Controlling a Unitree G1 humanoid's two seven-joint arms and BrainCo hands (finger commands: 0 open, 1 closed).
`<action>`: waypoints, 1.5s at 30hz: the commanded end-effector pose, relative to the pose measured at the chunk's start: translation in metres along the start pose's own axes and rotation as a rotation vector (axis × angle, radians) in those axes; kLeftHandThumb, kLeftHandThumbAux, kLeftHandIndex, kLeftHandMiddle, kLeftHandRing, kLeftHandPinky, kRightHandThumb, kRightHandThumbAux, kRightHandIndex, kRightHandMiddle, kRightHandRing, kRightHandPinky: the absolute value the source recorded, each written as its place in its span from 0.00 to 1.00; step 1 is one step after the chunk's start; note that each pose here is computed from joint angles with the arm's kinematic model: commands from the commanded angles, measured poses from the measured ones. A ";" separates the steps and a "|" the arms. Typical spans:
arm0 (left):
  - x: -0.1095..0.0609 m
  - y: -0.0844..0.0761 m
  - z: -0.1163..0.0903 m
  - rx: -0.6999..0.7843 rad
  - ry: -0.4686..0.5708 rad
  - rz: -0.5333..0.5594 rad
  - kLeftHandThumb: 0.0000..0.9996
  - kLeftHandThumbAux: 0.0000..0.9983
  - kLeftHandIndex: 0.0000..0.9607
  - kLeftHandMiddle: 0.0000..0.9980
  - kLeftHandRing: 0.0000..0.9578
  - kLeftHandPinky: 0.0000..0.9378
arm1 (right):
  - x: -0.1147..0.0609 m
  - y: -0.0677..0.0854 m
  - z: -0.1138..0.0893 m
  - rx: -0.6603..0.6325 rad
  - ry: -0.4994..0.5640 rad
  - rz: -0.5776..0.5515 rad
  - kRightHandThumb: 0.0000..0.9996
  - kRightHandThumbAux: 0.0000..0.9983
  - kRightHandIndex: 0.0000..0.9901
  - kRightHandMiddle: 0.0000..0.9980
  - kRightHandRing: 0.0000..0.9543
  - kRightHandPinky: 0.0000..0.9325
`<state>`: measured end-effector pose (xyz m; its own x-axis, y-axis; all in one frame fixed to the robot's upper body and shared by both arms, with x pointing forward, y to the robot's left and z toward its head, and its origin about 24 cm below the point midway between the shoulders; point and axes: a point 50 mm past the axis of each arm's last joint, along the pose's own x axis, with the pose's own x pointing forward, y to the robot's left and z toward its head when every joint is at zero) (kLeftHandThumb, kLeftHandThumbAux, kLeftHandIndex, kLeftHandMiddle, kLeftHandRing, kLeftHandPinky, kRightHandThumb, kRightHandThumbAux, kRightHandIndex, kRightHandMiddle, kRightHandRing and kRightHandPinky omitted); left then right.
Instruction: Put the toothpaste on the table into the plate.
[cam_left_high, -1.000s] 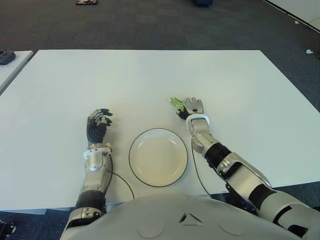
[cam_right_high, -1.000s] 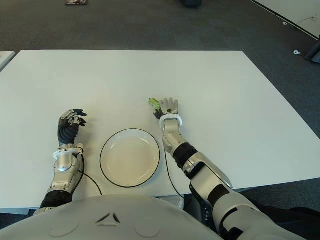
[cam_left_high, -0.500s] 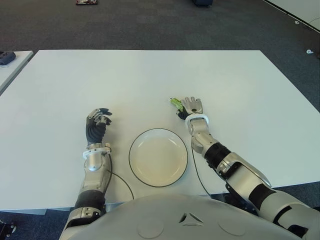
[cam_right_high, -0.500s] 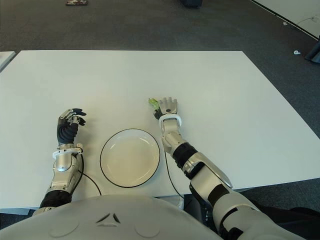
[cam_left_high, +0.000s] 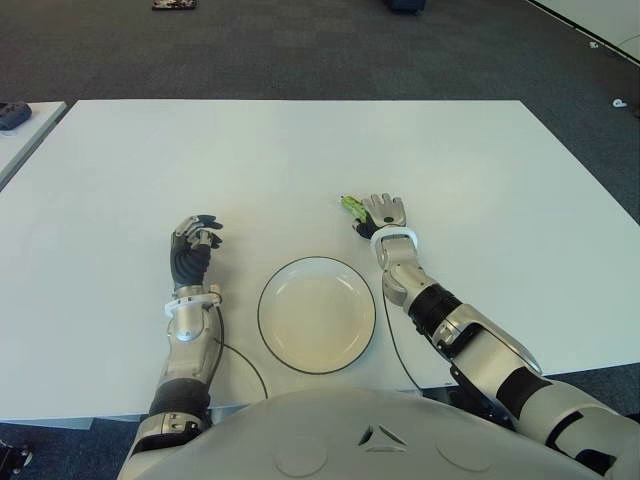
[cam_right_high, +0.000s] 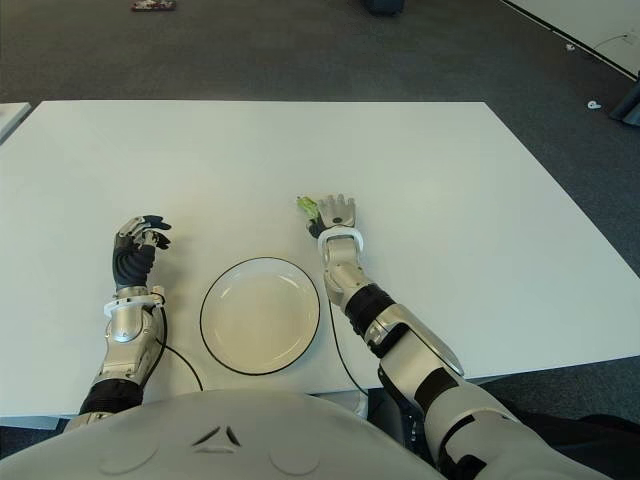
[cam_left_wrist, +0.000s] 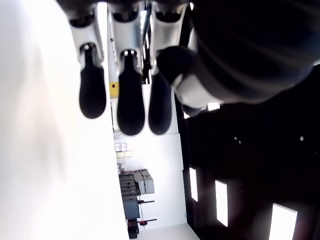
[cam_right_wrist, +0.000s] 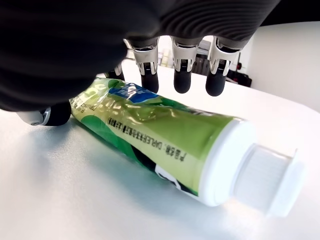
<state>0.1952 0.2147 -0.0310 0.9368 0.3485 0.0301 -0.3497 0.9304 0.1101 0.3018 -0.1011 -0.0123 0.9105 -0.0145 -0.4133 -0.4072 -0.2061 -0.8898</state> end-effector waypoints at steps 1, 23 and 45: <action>-0.007 0.003 -0.009 0.018 0.041 -0.001 0.83 0.68 0.43 0.49 0.63 0.62 | -0.006 0.034 -0.002 0.054 -0.010 0.144 0.56 0.31 0.09 0.21 0.28 0.39; -0.006 0.005 -0.010 0.011 0.043 0.010 0.83 0.68 0.42 0.50 0.64 0.63 | -0.003 0.029 -0.007 0.306 -0.005 -0.012 0.71 0.70 0.44 0.61 0.63 0.71; -0.006 0.005 -0.010 -0.010 0.050 0.011 0.84 0.68 0.42 0.51 0.67 0.66 | 0.000 0.025 -0.011 0.408 0.047 -0.157 0.71 0.71 0.44 0.73 0.76 0.79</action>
<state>0.1962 0.2195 -0.0302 0.9287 0.3686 0.0402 -0.3708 0.9240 0.0931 0.3034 -0.1130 -0.0159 0.9788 -0.0420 -0.2003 -0.1914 0.1585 -0.9686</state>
